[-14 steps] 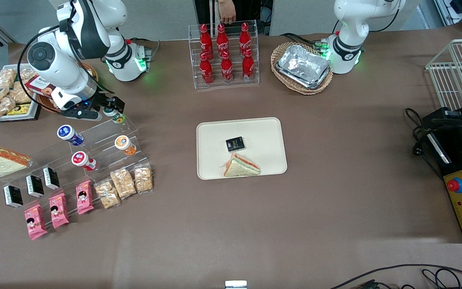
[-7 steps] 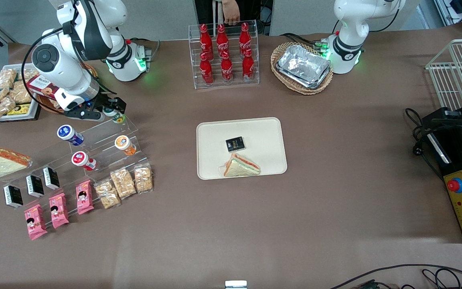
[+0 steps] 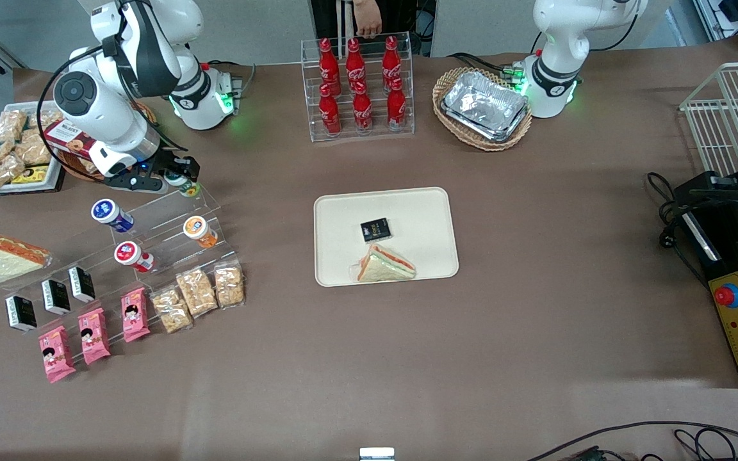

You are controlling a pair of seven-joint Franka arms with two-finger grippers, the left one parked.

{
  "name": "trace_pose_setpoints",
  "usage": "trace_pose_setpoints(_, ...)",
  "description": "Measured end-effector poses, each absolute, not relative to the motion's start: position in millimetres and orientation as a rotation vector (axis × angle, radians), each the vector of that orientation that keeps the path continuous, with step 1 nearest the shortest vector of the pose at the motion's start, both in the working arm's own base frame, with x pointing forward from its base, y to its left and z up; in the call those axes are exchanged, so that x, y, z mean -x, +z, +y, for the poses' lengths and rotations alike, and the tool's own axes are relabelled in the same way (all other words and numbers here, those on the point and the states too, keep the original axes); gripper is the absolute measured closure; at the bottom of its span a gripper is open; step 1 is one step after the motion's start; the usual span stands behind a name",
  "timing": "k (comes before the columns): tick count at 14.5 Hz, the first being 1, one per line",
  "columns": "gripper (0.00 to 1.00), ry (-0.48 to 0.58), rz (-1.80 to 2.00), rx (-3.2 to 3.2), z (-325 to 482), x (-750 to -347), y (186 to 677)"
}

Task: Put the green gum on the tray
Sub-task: 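Close the right gripper on the green gum bottle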

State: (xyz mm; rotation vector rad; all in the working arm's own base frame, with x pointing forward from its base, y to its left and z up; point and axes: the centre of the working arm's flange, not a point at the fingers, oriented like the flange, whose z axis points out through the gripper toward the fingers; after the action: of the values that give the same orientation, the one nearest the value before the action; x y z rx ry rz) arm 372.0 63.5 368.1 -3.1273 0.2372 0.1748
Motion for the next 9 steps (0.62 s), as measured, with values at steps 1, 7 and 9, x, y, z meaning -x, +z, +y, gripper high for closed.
trace_pose_setpoints(1, 0.36, 0.174, 0.234, 3.127, 64, -372, 368)
trace_pose_setpoints(7, 0.41, 0.169, 0.153, 3.124, 62, -381, 393)
trace_pose_setpoints(9, 0.41, 0.181, 0.142, 3.12, 64, -390, 429)
